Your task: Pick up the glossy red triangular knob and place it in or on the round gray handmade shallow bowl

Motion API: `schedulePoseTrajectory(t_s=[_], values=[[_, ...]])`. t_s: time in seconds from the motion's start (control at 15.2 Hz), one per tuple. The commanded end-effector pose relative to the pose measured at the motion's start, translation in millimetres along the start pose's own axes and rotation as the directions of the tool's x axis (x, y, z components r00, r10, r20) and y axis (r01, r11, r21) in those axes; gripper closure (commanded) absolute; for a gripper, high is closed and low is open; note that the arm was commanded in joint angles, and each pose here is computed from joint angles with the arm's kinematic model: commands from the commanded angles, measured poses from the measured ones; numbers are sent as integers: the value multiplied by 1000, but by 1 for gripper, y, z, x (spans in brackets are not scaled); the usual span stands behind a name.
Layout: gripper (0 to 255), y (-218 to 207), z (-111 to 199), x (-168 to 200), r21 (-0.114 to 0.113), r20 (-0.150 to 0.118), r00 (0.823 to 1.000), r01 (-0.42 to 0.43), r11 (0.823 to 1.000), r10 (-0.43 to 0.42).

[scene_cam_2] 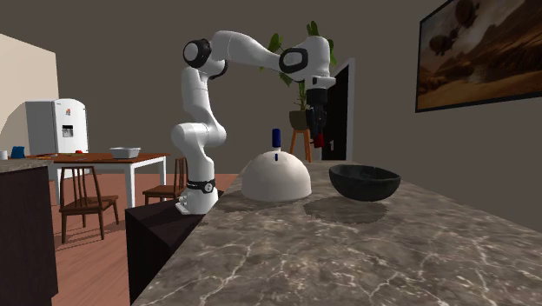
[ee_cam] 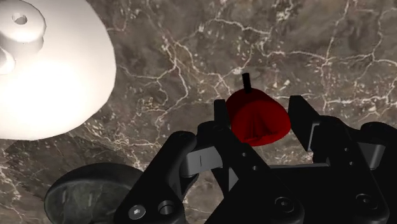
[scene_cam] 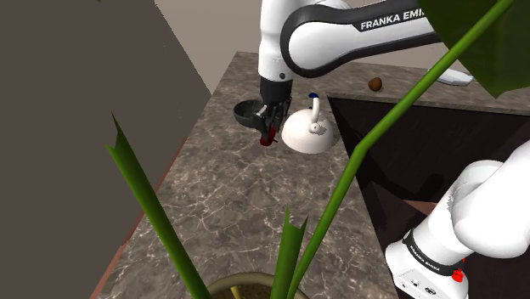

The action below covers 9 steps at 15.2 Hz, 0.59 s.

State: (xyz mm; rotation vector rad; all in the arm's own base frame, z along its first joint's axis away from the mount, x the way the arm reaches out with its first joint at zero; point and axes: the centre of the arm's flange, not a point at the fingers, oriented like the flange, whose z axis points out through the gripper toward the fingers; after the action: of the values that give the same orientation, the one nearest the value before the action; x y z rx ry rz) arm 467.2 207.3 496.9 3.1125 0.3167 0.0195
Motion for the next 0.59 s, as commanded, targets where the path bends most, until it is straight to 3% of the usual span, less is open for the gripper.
schedulePoseTrajectory(t_s=[0.0,0.53], values=[[255,0,-8,0,0,0,1000,0,1000,0],[255,70,-4,79,0,0,1000,0,1000,0]])
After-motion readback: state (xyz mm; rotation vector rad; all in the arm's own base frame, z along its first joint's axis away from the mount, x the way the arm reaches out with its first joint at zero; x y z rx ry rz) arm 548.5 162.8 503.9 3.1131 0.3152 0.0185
